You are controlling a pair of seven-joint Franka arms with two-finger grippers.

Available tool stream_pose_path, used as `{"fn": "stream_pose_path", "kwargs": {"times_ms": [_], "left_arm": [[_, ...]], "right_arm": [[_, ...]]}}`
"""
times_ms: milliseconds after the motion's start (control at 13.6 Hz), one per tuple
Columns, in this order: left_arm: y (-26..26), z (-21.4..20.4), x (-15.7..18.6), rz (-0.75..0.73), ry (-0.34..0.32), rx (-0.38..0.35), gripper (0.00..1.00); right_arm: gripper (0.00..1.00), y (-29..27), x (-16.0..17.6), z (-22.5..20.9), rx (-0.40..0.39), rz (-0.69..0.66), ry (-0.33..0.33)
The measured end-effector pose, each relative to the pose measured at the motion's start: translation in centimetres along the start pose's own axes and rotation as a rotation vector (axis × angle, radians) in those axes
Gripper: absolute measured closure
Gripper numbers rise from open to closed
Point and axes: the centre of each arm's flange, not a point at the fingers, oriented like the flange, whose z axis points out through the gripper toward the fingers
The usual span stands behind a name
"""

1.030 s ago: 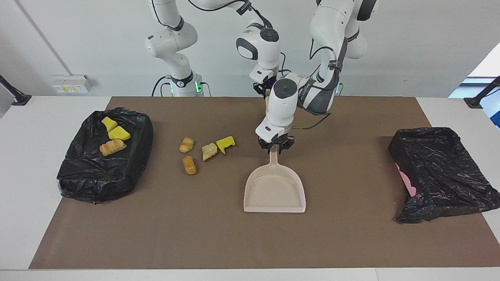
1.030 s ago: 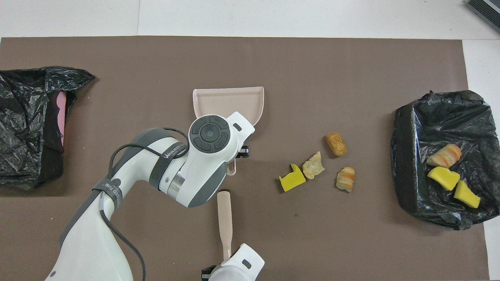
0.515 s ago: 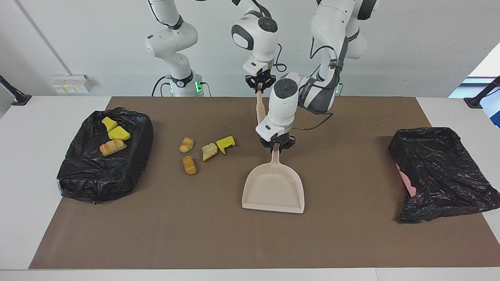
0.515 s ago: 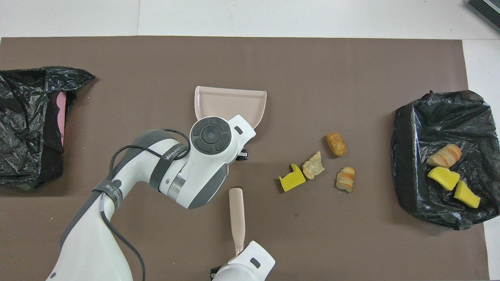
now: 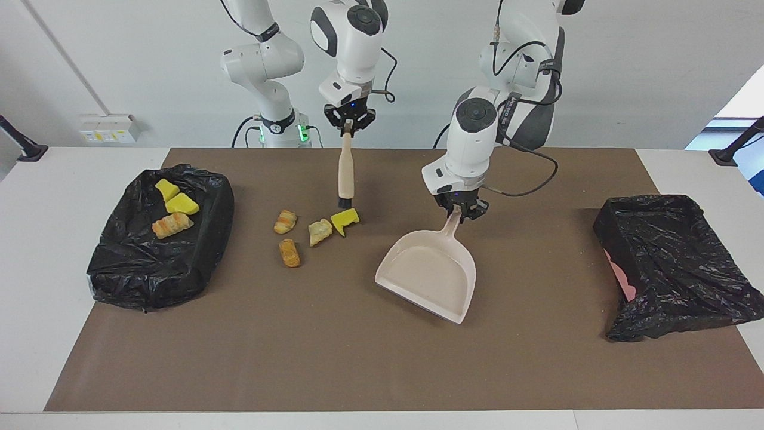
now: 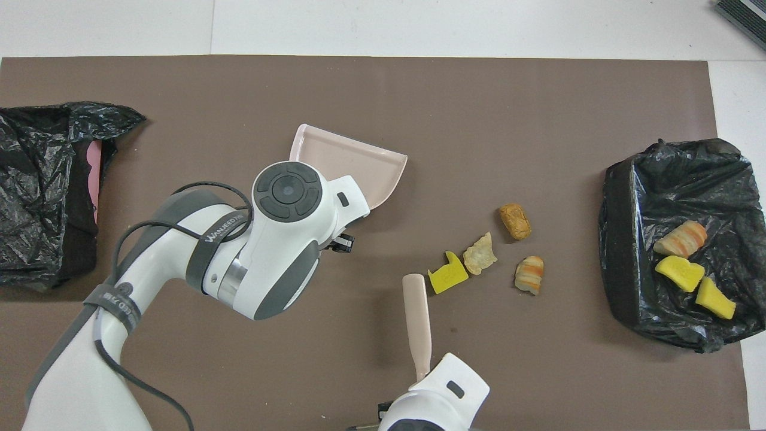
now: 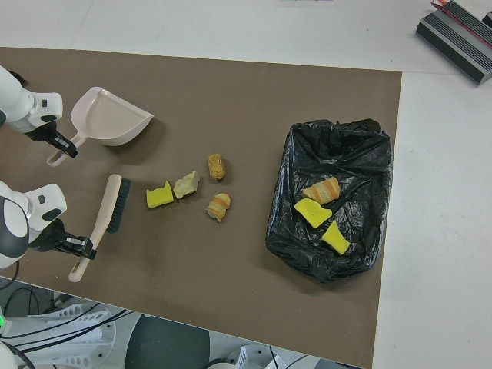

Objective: Sweep and dump trash in bin
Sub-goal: 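Drag the dustpan to the sponges with the left gripper while the right gripper lifts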

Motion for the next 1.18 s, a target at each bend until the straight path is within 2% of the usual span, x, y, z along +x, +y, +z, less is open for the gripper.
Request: {"fn": "stream_pose_path", "kwargs": {"times_ms": [294,588,736,956,1177], "left_arm": [[-1.1,0.8,-0.8,0.247,-0.057,0.011,0.68],[0.1,2.0,-2.6,0.459,-0.115,0.059,0.68],[1.8,2.6,-3.9,0.517,-0.132,0.095,0.68],[4.7,3.7,-5.3,0.58,-0.136,0.113,0.68],[5.6,4.2,-5.9,0.598,-0.134,0.115,0.68]], "right_arm": [[0.74,9.0,5.3,2.0,-0.098,-0.044,-0.007],[0.74,15.5,9.5,5.8,-0.115,-0.098,-0.015],[0.74,15.2,11.1,8.2,-0.114,-0.132,-0.013],[0.74,12.5,13.0,12.4,-0.076,-0.204,-0.041],[0.74,8.4,13.0,12.8,-0.032,-0.267,-0.046]]}}
